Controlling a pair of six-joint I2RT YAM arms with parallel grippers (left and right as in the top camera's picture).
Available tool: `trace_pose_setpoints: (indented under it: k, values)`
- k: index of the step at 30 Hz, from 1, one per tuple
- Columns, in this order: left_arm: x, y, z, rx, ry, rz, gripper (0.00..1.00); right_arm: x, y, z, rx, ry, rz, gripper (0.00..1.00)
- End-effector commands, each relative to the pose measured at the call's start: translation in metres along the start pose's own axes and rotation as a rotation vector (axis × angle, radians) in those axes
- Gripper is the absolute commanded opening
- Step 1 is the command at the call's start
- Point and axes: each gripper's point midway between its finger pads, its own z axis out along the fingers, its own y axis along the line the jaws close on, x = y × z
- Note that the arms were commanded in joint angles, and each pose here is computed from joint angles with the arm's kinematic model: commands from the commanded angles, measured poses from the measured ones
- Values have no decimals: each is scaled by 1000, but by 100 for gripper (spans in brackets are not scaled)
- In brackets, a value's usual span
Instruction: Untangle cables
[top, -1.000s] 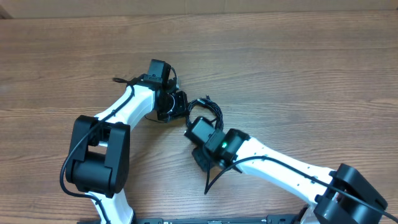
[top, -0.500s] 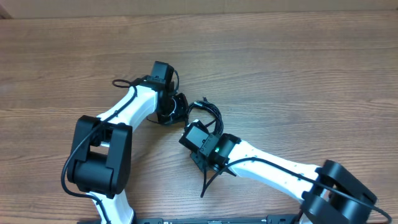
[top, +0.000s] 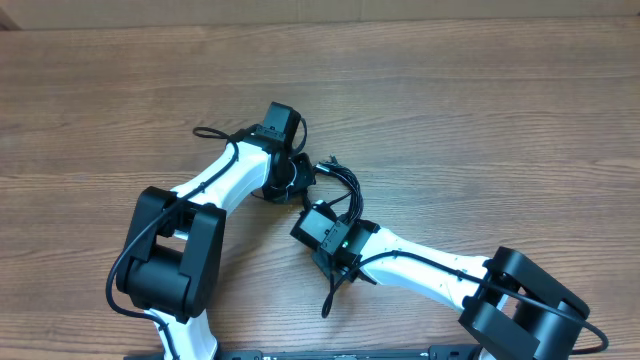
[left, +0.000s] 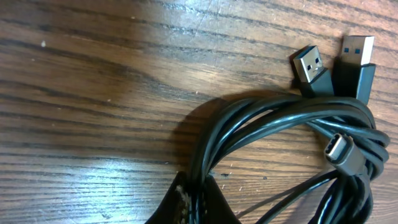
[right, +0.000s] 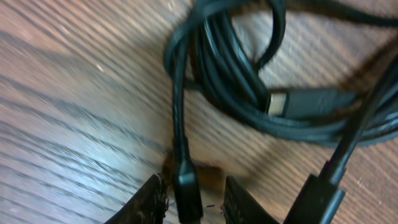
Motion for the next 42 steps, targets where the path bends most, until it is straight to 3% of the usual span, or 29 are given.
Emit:
trace_pose_setpoints:
  k: [1,6,12,24,30,33,42]
  values:
    - [-2,5,4,-32,-16,-17,4,4,-5,2,24,7,2,27]
    - [-3,5,4,-30,-19,-17,4,3,-5,1,23,4,3,4]
    - [1,0,4,-2,3,23,4,-8,-3,-7,18,-10,5,4]
    - [26,-54,-7,331,118,351,4,-14,-8,-18,-76,49,75,4]
    - [28,-56,-7,343,125,350,4,-34,-10,-32,-324,75,225,4]
    - [28,-56,-7,343,125,350,4,-53,-13,-38,-460,59,419,4]
    - [31,-64,-18,454,159,378,4,-76,-29,-35,-447,14,692,4]
